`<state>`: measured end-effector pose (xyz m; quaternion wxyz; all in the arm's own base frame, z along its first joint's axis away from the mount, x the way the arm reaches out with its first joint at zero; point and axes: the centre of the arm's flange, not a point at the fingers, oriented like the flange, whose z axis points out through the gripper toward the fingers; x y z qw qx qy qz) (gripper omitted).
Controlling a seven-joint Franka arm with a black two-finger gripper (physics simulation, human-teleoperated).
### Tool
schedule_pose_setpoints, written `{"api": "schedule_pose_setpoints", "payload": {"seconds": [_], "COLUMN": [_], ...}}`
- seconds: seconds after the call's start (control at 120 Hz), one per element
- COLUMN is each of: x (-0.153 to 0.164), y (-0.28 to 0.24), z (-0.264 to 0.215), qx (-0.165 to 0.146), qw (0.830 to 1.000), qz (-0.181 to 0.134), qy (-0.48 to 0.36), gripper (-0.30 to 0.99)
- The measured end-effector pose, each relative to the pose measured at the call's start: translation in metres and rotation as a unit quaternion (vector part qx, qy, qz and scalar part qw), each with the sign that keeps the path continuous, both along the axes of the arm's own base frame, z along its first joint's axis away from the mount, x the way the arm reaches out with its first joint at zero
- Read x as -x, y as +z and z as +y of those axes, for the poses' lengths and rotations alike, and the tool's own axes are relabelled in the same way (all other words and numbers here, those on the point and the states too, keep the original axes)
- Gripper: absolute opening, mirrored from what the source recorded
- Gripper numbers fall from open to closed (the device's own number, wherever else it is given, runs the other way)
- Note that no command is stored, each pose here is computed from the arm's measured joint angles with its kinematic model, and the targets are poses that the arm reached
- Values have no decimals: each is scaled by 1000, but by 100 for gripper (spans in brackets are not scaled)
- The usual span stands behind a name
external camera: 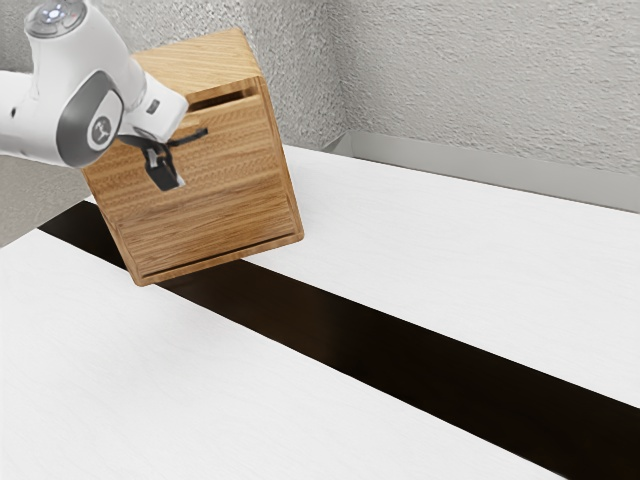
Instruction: Pull the drawer handle with one arm to open the drawer
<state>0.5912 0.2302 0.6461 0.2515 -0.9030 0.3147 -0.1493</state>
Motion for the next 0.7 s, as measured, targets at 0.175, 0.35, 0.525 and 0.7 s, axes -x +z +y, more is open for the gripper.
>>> {"api": "schedule_pose_setpoints", "payload": {"seconds": [0.175, 0.35, 0.525, 0.7], "x": [-2, -10, -4, 17], "y": [-8, -21, -25, -3], "z": [-15, -24, -31, -45], "qx": [6, 9, 16, 21], "qw": [1000, 1000, 999, 999], "qz": [7, 16, 20, 6], "qy": [-15, -23, -30, -44], "gripper": [69, 69, 76, 59]}}
